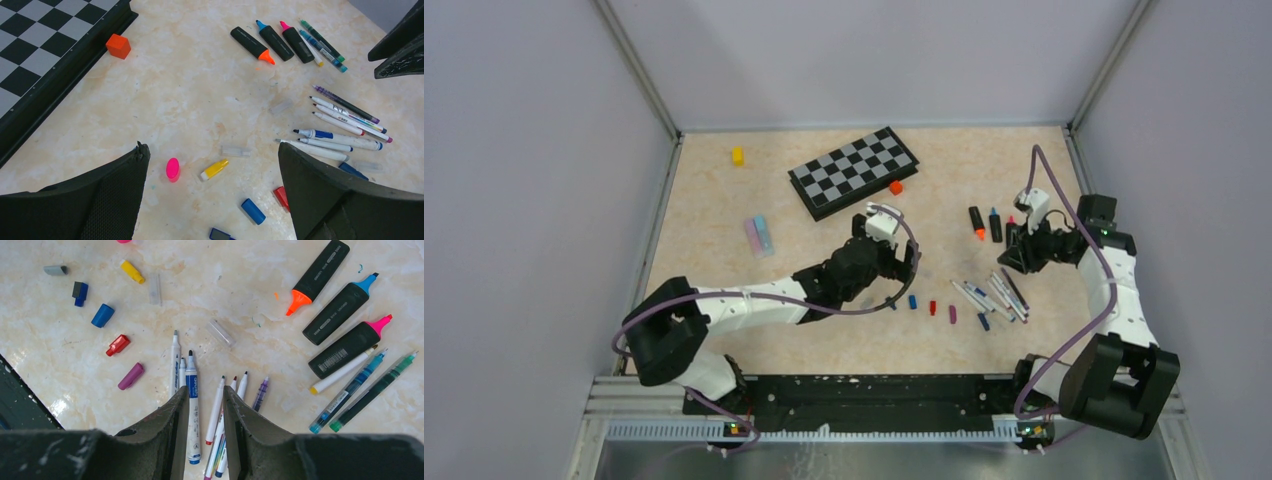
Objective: Open the pen caps
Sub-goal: Pick up the pen from the center of the board.
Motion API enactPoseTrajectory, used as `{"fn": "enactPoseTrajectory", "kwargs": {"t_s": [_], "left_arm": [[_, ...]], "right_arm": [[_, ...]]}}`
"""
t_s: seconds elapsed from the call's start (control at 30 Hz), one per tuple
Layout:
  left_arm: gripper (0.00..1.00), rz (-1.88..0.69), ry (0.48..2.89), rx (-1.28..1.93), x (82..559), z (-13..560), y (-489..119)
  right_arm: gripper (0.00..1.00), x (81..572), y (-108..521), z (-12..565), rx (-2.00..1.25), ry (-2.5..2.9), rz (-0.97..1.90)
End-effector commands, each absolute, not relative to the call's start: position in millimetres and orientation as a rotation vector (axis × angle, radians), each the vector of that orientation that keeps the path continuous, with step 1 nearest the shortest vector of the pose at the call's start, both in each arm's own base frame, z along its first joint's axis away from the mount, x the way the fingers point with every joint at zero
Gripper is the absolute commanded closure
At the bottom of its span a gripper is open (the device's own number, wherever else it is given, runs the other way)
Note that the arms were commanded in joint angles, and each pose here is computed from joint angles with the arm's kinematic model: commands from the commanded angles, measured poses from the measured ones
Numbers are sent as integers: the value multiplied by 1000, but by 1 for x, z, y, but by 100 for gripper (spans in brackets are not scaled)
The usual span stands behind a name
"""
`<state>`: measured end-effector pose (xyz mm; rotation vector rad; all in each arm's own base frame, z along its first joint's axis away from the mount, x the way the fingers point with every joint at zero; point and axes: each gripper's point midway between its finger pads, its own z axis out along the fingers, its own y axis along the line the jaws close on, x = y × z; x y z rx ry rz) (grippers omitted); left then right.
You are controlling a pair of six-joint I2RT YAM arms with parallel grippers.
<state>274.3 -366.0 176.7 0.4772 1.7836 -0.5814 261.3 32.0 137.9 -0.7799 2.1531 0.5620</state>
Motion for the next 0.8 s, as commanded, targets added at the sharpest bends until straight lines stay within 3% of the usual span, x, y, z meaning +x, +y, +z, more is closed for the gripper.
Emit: {"fn": "enactPoseTrajectory", "kwargs": {"t_s": [0.0,0.77], "left_arm": [[1,-588,1756,425,276,189,-354],[1,-560,1803,350,286,180,-328]], "right_arm": [[70,262,32,148,-798,2098,549],[70,261,33,146,-799,2099,556]]}}
